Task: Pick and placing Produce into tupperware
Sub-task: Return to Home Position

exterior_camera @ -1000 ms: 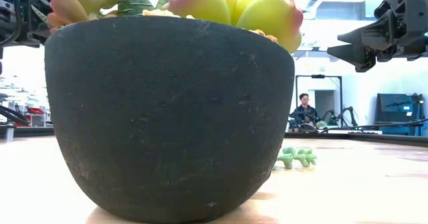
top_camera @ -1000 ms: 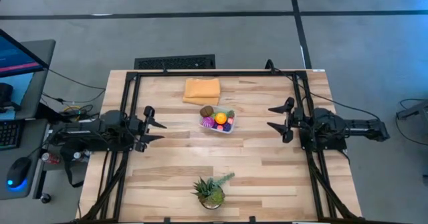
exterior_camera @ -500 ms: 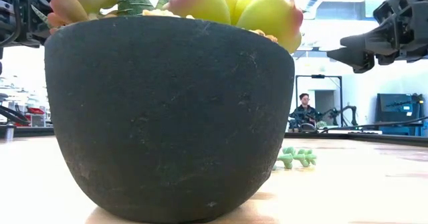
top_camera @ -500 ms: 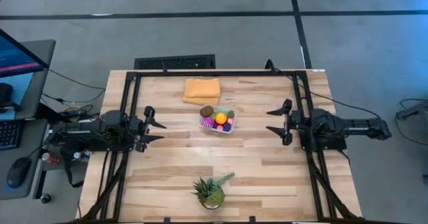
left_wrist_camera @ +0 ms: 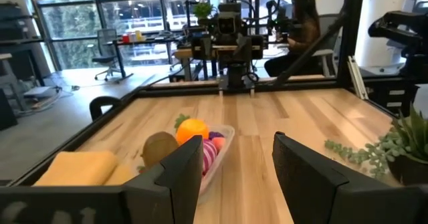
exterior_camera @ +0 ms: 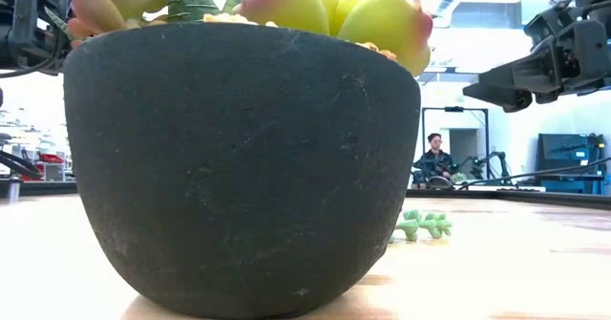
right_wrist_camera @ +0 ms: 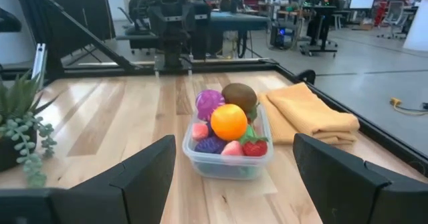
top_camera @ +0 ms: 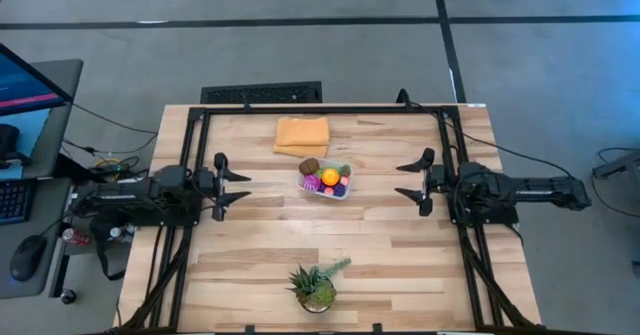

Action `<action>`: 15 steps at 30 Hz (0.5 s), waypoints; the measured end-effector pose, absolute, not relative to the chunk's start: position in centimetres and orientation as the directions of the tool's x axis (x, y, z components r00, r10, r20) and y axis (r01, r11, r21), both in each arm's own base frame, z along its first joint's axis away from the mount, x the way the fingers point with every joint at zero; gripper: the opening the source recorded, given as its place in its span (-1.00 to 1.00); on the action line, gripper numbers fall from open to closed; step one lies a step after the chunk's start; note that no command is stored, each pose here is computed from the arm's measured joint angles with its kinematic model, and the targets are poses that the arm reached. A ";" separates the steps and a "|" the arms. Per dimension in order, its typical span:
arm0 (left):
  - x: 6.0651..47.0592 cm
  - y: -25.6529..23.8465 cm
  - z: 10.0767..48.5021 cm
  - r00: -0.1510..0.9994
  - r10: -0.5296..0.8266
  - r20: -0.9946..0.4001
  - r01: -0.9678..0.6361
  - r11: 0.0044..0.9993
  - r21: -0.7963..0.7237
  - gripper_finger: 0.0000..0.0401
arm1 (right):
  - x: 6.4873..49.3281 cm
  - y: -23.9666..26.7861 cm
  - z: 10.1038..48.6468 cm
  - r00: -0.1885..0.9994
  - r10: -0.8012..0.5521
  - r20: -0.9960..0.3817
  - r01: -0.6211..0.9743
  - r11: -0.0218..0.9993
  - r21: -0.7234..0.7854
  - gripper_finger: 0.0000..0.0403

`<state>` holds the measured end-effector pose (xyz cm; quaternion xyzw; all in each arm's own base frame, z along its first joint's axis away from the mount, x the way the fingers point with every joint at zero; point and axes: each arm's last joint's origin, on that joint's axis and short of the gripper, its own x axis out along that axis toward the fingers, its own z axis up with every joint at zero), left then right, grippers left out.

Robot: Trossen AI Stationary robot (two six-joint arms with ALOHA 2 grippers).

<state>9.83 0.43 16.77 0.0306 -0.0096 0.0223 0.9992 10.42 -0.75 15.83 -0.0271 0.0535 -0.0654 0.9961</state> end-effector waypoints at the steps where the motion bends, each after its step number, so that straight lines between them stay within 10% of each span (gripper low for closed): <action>1: 9.9 0.4 16.7 0.999 0.044 0.016 -0.045 0.997 0.060 -0.15 | 10.4 -0.8 15.8 0.986 -0.134 -0.103 0.128 0.990 -0.061 0.47; 15: 10.1 0.4 16.5 0.999 0.041 -0.011 -0.041 0.998 0.046 -0.15 | 10.3 -0.2 16.3 0.996 -0.079 -0.051 0.073 0.991 -0.109 0.47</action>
